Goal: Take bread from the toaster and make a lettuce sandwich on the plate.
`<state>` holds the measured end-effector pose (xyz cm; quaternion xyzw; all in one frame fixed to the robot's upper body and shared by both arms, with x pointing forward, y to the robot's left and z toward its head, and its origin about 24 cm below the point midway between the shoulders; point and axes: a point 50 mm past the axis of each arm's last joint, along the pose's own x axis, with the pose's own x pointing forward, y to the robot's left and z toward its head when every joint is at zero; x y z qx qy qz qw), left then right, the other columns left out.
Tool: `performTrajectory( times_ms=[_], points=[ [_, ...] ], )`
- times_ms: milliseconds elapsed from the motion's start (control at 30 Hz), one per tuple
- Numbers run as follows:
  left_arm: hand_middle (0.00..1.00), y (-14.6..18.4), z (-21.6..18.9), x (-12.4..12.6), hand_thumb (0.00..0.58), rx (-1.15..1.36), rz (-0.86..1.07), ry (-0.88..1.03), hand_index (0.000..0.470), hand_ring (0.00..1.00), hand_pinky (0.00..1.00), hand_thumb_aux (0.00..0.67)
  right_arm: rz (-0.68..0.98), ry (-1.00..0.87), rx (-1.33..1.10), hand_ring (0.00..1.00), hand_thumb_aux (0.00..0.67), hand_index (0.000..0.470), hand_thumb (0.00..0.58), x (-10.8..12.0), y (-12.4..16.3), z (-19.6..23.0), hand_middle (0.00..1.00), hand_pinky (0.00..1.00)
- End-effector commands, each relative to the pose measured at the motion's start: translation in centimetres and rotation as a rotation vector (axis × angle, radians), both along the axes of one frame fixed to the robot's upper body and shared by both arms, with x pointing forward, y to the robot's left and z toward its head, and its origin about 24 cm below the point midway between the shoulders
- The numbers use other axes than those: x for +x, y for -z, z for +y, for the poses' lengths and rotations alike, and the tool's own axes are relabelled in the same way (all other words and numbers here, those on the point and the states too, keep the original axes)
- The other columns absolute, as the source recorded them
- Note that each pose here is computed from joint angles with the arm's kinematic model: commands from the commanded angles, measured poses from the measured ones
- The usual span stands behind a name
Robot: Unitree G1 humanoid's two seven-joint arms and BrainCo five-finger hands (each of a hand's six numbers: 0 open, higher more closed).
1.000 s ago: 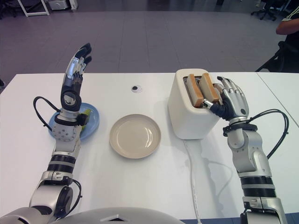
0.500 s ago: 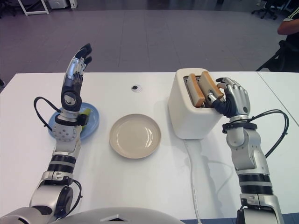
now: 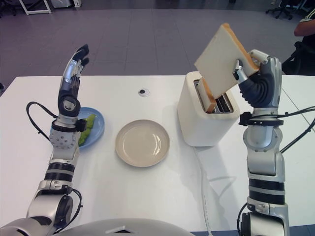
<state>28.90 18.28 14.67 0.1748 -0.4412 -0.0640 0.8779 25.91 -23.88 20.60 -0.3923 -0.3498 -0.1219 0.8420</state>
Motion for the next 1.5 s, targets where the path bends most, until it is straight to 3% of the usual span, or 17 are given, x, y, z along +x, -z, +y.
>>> performTrajectory(
  times_ms=[33,200,533,733,900,933,967,1000,1033,1067,1100,1367,1400,1467,1500],
  points=[
    [0.0,-0.7,1.3,0.2,0.0,0.022,-0.026,-0.047,0.0,0.0,0.0,0.0,-0.031,-0.19,0.033,1.0,0.67,0.47,0.58,-0.8,-1.1,3.0,1.0,1.0],
    [0.0,-1.3,3.3,0.1,0.0,0.12,-0.045,-0.143,0.0,0.0,0.0,0.0,0.166,-0.482,0.048,1.0,0.67,0.47,0.58,-1.2,1.1,7.6,1.0,1.0],
    [0.0,1.6,11.0,0.9,0.0,0.942,0.205,-0.675,0.0,0.0,0.0,0.0,0.699,-0.642,-0.157,1.0,0.67,0.47,0.58,-0.8,11.7,13.0,1.0,1.0],
    [0.0,4.8,12.8,0.4,0.0,1.199,0.396,-0.692,0.0,0.0,0.0,0.0,0.861,-0.605,-0.216,1.0,0.67,0.47,0.58,-0.1,16.1,13.3,1.0,1.0],
    [0.0,7.0,11.9,0.0,0.0,1.267,0.505,-0.576,0.0,0.0,0.0,0.0,0.855,-0.548,-0.258,1.0,0.657,0.461,0.58,0.6,17.0,13.0,1.0,1.0],
    [0.0,7.4,11.8,0.0,0.0,1.279,0.526,-0.558,0.0,0.0,0.0,0.0,0.849,-0.542,-0.262,0.93,0.397,0.278,0.484,0.7,17.0,13.0,0.93,0.93],
    [0.0,7.8,11.8,-0.1,0.0,1.288,0.545,-0.544,0.0,0.0,0.0,0.0,0.844,-0.538,-0.263,0.85,0.265,0.186,0.368,0.7,17.0,13.0,0.85,0.85],
    [0.0,8.1,11.8,-0.2,0.0,1.301,0.566,-0.532,0.0,0.0,0.0,0.0,0.838,-0.533,-0.265,0.71,0.011,0.007,0.018,0.8,17.0,13.0,0.71,0.71],
    [0.0,8.5,11.8,-0.4,0.0,1.314,0.588,-0.517,0.0,0.0,0.0,0.0,0.833,-0.527,-0.265,0.36,0.0,0.0,0.0,0.9,16.9,13.0,0.36,0.36],
    [0.0,8.8,11.8,-0.5,0.0,1.323,0.604,-0.506,0.0,0.0,0.0,0.0,0.829,-0.524,-0.265,0.15,0.0,0.0,0.0,1.0,16.8,12.9,0.15,0.15],
    [0.0,9.1,11.8,-0.6,0.0,1.333,0.622,-0.491,0.0,0.0,0.0,0.0,0.822,-0.517,-0.261,0.0,0.0,0.0,0.0,1.1,16.7,12.9,0.0,0.0],
    [0.0,11.3,11.4,-1.2,0.0,1.386,0.732,-0.39,0.0,0.0,0.0,0.0,0.759,-0.535,-0.219,0.0,0.0,0.0,0.0,1.1,15.1,12.9,0.0,0.0],
    [0.0,11.4,11.4,-1.2,0.179,1.386,0.735,-0.391,0.079,0.0,0.0,0.113,0.758,-0.539,-0.216,0.0,0.0,0.0,0.0,1.1,15.1,12.9,0.0,0.0],
    [0.0,11.4,11.4,-1.2,0.462,1.38,0.731,-0.391,0.258,0.0,0.0,0.368,0.757,-0.539,-0.213,0.0,0.0,0.0,0.0,1.0,15.0,12.9,0.0,0.0],
    [0.0,11.3,11.4,-1.1,0.514,1.375,0.726,-0.388,0.311,0.0,0.0,0.444,0.757,-0.538,-0.212,0.0,0.0,0.0,0.0,1.1,15.0,12.9,0.0,0.0]
  ],
)
